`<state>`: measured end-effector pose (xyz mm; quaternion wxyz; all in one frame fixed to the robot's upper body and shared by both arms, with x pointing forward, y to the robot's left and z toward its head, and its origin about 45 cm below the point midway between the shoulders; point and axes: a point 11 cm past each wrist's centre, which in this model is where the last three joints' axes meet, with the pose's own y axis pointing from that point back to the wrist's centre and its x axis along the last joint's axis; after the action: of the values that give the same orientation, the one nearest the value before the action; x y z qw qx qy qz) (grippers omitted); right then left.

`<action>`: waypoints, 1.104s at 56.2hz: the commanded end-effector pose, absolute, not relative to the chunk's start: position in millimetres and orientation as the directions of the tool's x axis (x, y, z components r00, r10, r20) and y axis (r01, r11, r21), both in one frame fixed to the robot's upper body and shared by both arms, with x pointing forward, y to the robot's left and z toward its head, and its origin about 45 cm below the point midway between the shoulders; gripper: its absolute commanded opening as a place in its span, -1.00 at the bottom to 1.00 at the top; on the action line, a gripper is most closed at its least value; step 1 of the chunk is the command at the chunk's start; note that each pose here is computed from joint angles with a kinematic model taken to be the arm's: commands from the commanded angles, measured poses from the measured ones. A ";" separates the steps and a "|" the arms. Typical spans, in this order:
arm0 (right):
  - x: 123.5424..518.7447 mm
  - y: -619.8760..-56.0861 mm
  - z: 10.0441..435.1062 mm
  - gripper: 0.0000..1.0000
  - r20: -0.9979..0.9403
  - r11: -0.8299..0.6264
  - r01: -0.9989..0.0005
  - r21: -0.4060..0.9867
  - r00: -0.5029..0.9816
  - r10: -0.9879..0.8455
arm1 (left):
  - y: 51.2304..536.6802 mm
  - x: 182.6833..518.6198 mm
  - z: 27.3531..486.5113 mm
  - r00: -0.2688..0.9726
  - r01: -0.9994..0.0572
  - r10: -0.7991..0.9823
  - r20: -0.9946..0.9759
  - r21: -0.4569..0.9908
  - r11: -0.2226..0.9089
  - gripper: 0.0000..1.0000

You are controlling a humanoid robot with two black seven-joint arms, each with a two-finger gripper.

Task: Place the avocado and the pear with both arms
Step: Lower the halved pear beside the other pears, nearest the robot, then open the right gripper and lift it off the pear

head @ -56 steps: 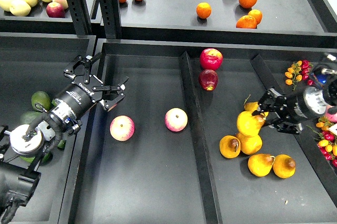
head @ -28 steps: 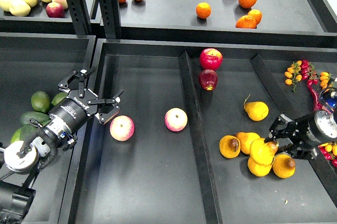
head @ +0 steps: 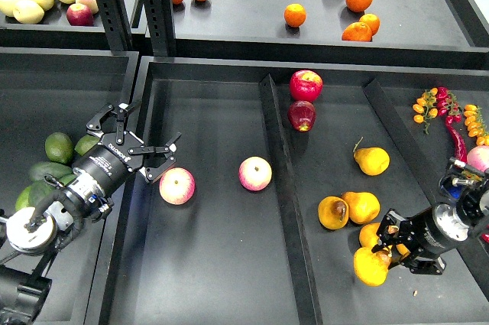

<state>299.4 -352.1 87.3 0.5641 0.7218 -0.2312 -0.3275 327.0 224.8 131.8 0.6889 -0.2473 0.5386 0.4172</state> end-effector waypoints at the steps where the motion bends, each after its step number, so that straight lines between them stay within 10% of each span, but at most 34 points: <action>1: 298.9 -347.2 74.0 -0.62 -0.210 -0.247 0.043 0.968 0.676 -0.706 | 224.8 326.9 131.4 0.070 -0.841 0.309 -0.949 0.110 0.530 0.99; 27: 291.6 -343.0 58.7 -0.26 -0.222 -0.246 0.060 0.967 0.668 -0.710 | 222.7 326.4 131.4 0.074 -0.838 0.308 -0.948 0.109 0.535 0.99; 48: 305.4 -338.1 76.3 0.85 -0.203 -0.255 0.030 0.967 0.697 -0.687 | 222.4 326.3 131.7 0.074 -0.836 0.308 -0.948 0.110 0.538 0.99; 62: 339.6 -357.9 121.5 0.99 -0.169 -0.328 -0.145 0.934 0.629 -0.759 | 221.2 326.6 132.7 0.078 -0.835 0.305 -0.949 0.105 0.541 0.99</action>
<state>327.4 -352.9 102.8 0.5312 0.7392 -0.2728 -0.3115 326.2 222.0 131.6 0.6913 -0.2439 0.5399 0.4135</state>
